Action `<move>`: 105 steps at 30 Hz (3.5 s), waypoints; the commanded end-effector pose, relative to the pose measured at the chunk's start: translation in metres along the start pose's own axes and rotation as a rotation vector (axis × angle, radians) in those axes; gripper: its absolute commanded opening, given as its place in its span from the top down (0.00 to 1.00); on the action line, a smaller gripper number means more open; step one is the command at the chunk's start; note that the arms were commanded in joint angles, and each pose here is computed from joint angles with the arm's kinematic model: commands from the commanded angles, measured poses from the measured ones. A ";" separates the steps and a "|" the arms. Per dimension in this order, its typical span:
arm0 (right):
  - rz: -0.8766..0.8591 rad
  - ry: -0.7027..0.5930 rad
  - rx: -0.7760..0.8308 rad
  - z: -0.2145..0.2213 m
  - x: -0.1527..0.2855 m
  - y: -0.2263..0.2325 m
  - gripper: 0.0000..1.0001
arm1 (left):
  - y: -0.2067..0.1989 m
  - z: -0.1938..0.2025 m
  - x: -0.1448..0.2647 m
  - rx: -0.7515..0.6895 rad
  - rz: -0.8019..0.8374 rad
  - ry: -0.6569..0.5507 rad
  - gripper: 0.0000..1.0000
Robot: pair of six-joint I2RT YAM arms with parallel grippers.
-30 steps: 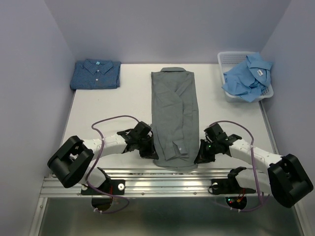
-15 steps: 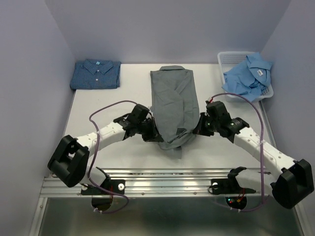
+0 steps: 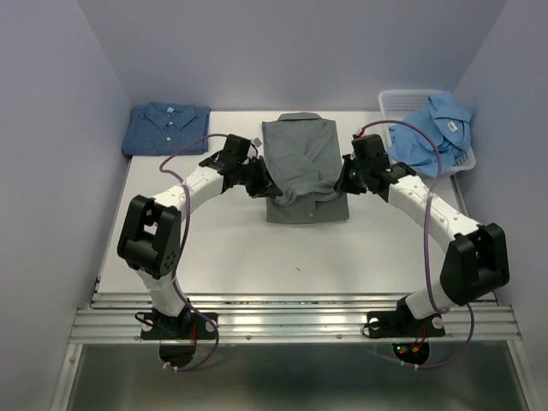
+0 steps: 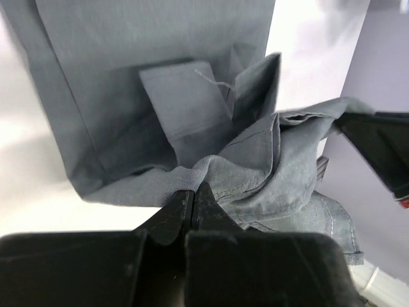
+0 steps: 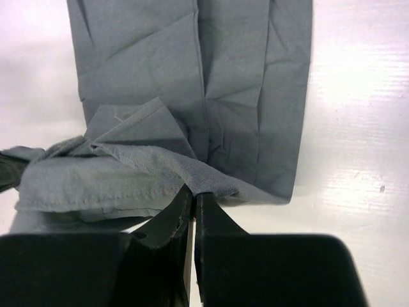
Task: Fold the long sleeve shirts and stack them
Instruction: Fold the shirt
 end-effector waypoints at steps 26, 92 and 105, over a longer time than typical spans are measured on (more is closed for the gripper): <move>-0.003 -0.204 0.004 -0.122 -0.109 -0.032 0.60 | -0.037 -0.147 -0.031 -0.113 -0.034 -0.251 0.01; -0.654 -0.103 0.081 -0.077 -0.125 0.025 0.00 | -0.008 -0.017 0.026 -0.073 0.055 -0.212 0.01; -0.524 0.106 -0.054 0.015 -0.160 -0.015 0.00 | 0.011 0.016 0.010 0.002 0.052 -0.154 0.01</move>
Point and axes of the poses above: each gripper's point midway between its finger pads, its own x axis back along the fingers, its own y axis along the line the jaws close on, z = x × y, the point moved 1 cm from there along x, back along the fingers, and after that the axes turned 11 degrees about x, right-handed, at the moved point
